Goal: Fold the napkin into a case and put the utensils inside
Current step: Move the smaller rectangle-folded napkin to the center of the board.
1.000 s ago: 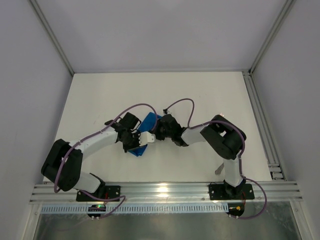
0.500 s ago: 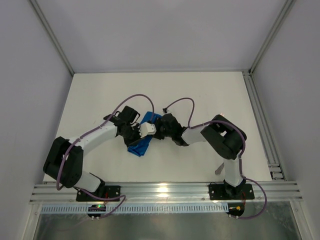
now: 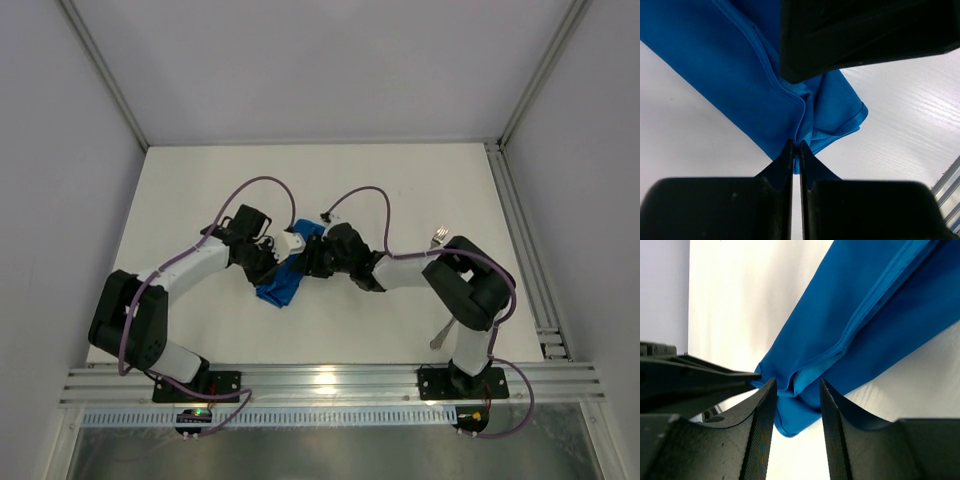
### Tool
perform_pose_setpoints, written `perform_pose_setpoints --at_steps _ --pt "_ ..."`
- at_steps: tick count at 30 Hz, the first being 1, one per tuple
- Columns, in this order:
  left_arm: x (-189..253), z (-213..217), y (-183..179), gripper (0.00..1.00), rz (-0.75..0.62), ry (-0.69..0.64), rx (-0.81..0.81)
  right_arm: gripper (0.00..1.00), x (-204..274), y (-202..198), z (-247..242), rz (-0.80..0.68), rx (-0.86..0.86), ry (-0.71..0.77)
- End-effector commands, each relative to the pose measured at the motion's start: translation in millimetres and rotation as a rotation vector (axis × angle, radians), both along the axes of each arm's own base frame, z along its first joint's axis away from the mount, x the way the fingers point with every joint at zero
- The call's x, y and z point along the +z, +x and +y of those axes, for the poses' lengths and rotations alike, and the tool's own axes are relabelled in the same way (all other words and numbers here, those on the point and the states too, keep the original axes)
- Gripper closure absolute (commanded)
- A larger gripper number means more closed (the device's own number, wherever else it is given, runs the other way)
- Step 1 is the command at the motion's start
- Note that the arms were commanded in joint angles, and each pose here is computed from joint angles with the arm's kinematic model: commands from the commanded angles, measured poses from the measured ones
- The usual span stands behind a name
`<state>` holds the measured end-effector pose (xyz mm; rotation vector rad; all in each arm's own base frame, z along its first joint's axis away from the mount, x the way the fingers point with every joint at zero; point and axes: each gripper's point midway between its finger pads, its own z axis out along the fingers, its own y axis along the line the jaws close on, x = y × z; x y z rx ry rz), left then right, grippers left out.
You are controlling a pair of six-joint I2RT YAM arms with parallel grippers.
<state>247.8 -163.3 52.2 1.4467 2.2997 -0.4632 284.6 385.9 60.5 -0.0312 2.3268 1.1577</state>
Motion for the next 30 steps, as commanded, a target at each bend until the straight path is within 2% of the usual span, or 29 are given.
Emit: perform_pose_setpoints --at_steps 1,3,5,10,12,13,14,15,16,17,18,20,22,23,25,26,30 --pt "15.2 -17.6 13.2 1.0 -0.022 -0.09 0.002 0.56 14.2 -6.7 1.4 -0.089 0.098 0.028" --pt "14.5 -17.6 11.9 1.0 -0.02 -0.089 -0.014 0.56 13.6 -7.7 3.2 -0.082 0.119 0.041" --pt "13.3 -17.2 10.9 1.0 -0.015 -0.086 -0.02 0.57 23.7 -3.0 3.5 -0.137 0.136 0.059" --pt "15.4 -16.2 8.3 1.0 -0.02 -0.087 -0.03 0.57 61.3 10.5 -16.6 -0.368 0.225 0.052" --pt "16.2 -14.9 6.2 1.0 -0.015 -0.082 -0.032 0.57 81.8 40.5 -41.4 -0.367 0.161 0.078" --pt "15.6 -14.7 5.9 1.0 -0.013 -0.081 -0.033 0.57 73.5 49.1 -54.5 -0.29 0.134 0.044" --pt "15.2 -14.7 5.4 1.0 -0.009 -0.081 -0.033 0.57 89.0 80.3 -64.3 -0.303 0.09 0.036" --pt "15.2 -14.9 5.3 1.0 -0.007 -0.082 -0.034 0.58 79.7 84.9 -71.6 -0.239 0.087 -0.019" --pt "13.9 -15.2 4.8 1.0 -0.003 -0.08 -0.035 0.58 80.3 93.7 -74.1 -0.235 0.082 -0.057" --pt "11.6 -14.8 3.7 1.0 0.006 -0.076 -0.034 0.57 104.3 115.1 -69.2 -0.319 0.092 -0.09" --pt "10.9 -14.2 3.2 1.0 0.008 -0.073 -0.035 0.57 81.4 115.4 -74.4 -0.235 0.099 -0.168" --pt "5.8 -12.1 0.7 1.0 0.017 -0.056 -0.047 0.54 92.9 145.3 -78.9 -0.296 0.061 -0.246" --pt "2.7 -11.3 -1.7 1.0 0.019 -0.046 -0.066 0.49 68.6 156.8 -84.3 -0.248 0.059 -0.32" --pt "0.3 -11.6 -3.5 1.0 0.024 -0.04 -0.078 0.48 79.4 170.6 -80.5 -0.278 0.063 -0.321" --pt "-4.3 -8.9 -6.9 1.0 0.032 -0.023 -0.094 0.41 43.4 173.0 -79.3 -0.185 0.112 -0.353" --pt "-8.1 -7.9 -8.7 1.0 0.04 -0.01 -0.1 0.4 48.0 178.2 -73.1 -0.189 0.138 -0.35" --pt "-17.1 -8.0 -13.6 1.0 0.05 0.017 -0.124 0.39 17.7 174.4 -54.2 -0.137 0.236 -0.287"
